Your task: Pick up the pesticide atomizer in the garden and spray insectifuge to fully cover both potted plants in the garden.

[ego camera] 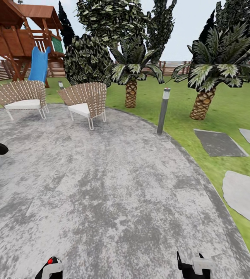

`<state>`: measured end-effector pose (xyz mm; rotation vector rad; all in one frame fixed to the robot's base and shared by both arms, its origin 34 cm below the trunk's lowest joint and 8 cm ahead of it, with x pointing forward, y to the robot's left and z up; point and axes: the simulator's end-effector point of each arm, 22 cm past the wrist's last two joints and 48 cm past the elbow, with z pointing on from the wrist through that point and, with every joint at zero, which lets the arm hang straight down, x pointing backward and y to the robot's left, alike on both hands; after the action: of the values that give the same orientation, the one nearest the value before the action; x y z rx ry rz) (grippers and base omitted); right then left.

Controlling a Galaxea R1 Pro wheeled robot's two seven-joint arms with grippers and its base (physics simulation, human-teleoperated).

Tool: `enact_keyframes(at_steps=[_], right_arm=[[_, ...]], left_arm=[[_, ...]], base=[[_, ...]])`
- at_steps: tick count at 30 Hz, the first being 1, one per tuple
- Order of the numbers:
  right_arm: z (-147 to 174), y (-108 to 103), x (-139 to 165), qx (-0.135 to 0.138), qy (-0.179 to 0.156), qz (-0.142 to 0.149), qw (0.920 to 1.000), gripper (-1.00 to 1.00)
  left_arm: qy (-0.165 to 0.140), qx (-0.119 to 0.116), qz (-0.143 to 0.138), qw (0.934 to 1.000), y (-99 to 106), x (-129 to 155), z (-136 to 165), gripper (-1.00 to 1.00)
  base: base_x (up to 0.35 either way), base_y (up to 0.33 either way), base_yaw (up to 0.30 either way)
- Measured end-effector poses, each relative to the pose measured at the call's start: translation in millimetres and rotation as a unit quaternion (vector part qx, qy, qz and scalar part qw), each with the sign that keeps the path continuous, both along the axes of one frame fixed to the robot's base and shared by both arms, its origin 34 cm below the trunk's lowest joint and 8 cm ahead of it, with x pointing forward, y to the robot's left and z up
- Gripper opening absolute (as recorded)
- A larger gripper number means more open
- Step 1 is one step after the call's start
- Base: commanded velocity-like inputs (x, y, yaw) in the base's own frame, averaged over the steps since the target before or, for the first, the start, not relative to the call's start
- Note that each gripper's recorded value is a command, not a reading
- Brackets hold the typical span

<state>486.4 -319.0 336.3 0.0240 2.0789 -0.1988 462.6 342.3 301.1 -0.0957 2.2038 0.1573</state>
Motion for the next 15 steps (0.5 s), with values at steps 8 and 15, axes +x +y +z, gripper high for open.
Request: enact_keyframes(at_steps=[8,15], right_arm=[[2.4,0.2,1.5,0.0,-0.003,0.0,1.0,1.0],[5.0,0.5,3.1,0.0,-0.006,0.001,1.0,1.0]], left_arm=[[-0.003,0.0,0.0,1.0,0.1,2.0,2.5,-1.0],[-0.008,0.0,0.0,1.0,0.1,4.3,5.5,-1.0]], base=[[0.0,0.0,0.223],[0.0,0.0,0.22]])
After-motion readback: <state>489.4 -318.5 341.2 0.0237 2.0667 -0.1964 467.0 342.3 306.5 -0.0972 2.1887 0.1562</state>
